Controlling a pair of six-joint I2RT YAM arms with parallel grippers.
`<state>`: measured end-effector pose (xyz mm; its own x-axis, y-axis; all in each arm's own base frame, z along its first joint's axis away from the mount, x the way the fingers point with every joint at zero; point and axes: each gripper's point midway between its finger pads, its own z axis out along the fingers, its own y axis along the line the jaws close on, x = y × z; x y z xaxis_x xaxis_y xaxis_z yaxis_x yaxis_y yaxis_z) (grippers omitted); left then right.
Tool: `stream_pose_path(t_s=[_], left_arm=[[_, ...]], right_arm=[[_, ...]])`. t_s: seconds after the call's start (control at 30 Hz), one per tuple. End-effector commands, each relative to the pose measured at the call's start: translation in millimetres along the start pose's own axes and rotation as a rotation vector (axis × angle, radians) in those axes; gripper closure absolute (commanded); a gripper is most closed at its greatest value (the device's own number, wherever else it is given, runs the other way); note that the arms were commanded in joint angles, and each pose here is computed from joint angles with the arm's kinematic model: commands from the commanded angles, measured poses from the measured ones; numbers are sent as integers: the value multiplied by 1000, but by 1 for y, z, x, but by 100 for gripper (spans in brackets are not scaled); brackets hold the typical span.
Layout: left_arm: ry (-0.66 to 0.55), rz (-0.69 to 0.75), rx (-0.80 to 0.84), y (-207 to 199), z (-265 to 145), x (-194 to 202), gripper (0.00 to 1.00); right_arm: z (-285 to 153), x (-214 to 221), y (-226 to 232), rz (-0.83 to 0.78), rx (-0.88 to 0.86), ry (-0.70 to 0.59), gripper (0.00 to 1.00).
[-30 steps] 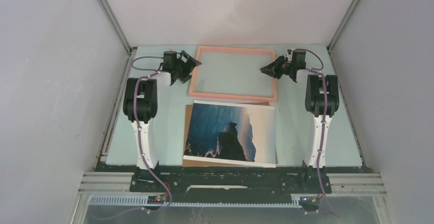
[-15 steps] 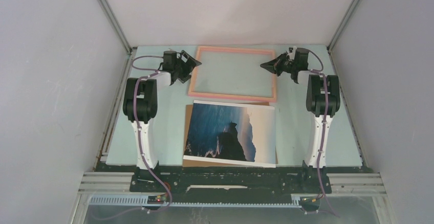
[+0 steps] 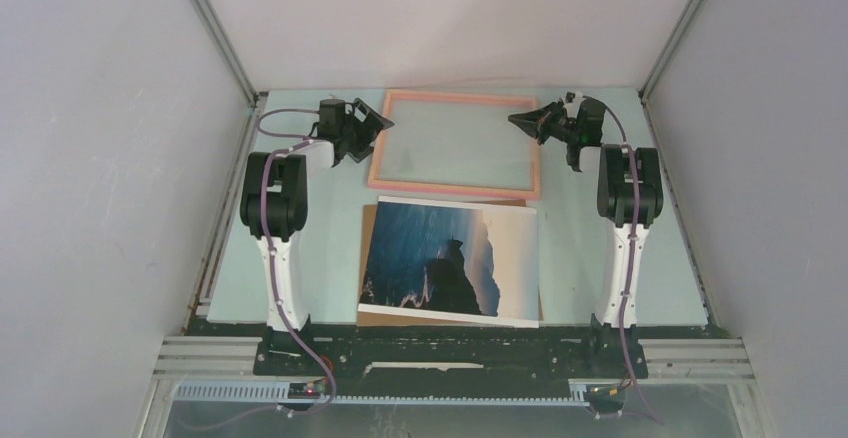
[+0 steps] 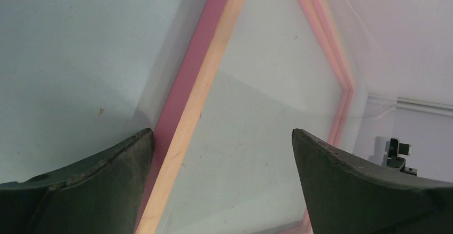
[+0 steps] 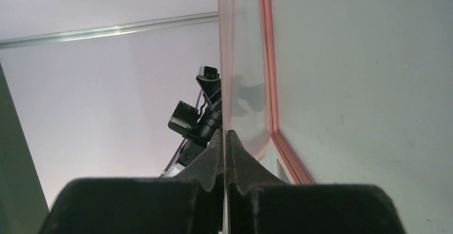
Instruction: Put the photo into the frame
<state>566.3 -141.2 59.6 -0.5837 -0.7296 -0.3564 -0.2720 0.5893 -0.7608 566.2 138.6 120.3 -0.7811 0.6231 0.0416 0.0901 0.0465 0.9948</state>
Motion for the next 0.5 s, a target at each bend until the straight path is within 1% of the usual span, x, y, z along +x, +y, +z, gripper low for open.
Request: stream_pose_path(t_s=[0.0,0.47], left_arm=[[-30,46,65,-33,-17,-11,0],[-30,45,70,-34,-17,-12,0]], right_arm=[[3,6,17,-1,-75,16,100],[8,8,2,-5,-33,10,100]])
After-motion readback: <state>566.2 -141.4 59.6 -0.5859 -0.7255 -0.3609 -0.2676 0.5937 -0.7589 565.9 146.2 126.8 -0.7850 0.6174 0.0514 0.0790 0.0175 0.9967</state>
